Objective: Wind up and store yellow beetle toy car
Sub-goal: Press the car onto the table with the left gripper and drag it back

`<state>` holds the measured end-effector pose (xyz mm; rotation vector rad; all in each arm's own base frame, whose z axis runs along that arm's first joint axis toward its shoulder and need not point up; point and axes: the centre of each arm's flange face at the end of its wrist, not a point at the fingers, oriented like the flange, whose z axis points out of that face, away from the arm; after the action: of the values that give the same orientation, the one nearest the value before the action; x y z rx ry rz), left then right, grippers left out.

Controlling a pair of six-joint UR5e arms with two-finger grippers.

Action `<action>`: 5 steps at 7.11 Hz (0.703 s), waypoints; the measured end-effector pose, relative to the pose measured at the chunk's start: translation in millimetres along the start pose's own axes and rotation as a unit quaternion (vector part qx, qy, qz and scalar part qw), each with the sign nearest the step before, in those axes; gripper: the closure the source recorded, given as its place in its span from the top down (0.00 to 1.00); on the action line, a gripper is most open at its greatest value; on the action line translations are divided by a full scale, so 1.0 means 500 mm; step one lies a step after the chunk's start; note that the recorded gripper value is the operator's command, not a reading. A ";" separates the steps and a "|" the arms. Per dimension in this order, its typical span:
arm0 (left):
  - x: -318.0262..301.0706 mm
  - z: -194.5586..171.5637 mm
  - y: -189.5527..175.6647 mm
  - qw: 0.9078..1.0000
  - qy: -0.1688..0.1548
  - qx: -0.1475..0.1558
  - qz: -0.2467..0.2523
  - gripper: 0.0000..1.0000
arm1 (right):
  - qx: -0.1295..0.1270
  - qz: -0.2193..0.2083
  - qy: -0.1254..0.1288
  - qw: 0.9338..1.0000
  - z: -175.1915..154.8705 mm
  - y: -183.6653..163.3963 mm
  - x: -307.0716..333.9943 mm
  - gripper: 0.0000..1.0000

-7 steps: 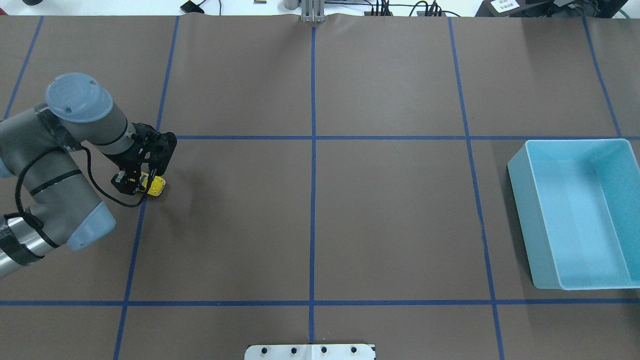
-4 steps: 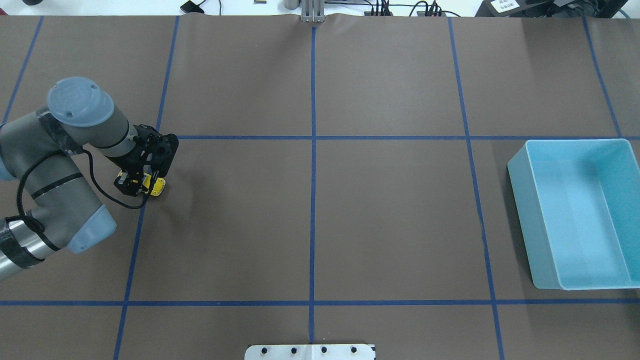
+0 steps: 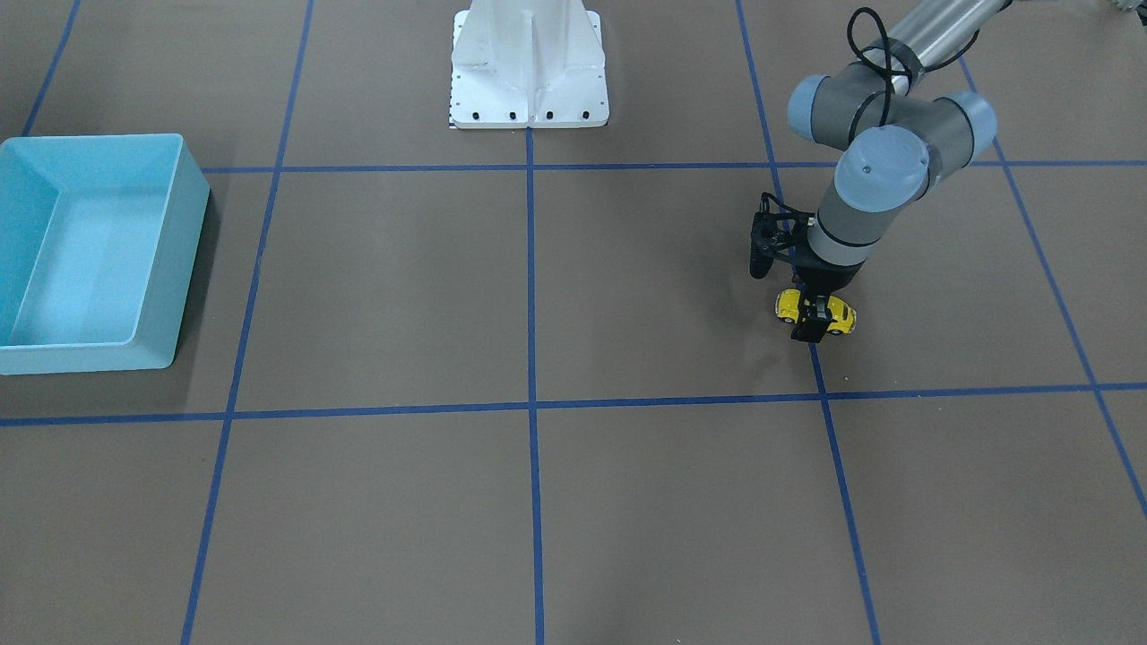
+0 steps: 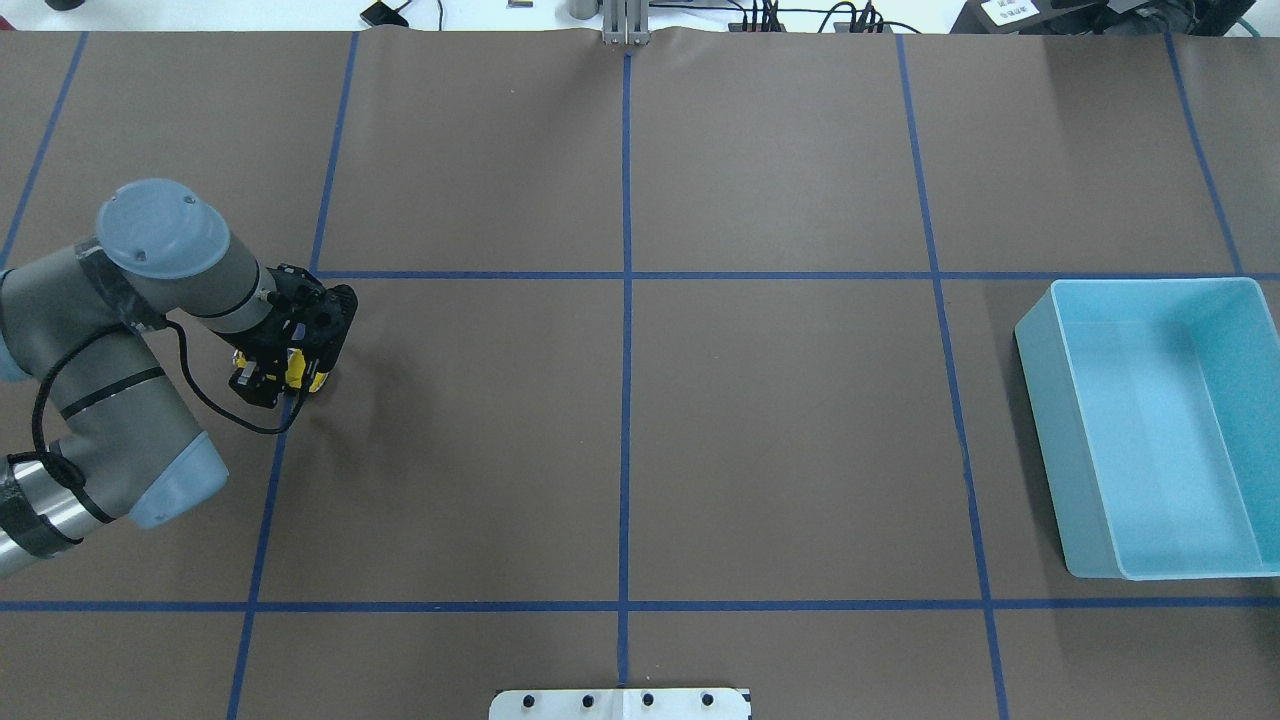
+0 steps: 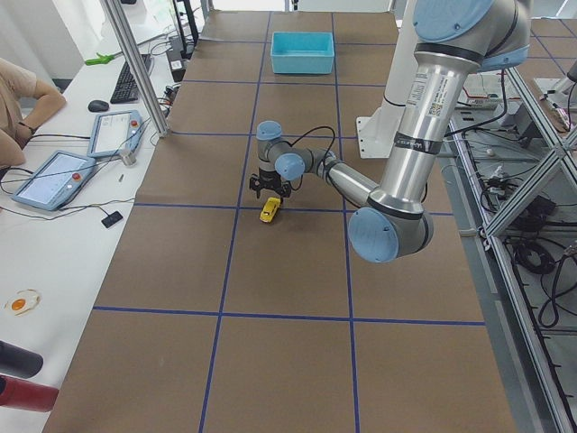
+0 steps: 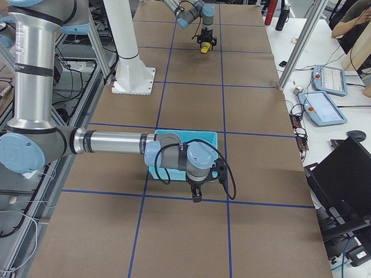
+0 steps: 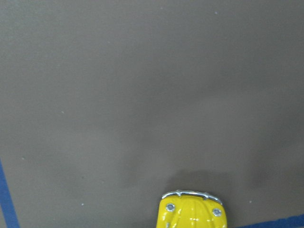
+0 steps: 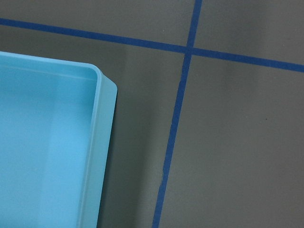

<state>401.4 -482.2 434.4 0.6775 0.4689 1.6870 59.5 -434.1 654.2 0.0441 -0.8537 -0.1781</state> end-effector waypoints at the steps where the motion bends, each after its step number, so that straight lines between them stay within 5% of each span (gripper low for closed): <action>1: 0.009 -0.001 -0.002 1.000 -0.002 0.003 0.004 0.93 | 0.000 0.000 0.000 1.000 0.000 0.000 0.000 1.00; 5: 0.035 0.013 -0.019 1.000 -0.003 0.006 0.023 0.93 | 0.000 0.000 0.000 1.000 0.000 0.000 0.000 1.00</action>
<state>410.4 -463.6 436.6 0.7077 0.4627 1.7253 59.5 -434.3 654.2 0.0441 -0.8539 -0.1781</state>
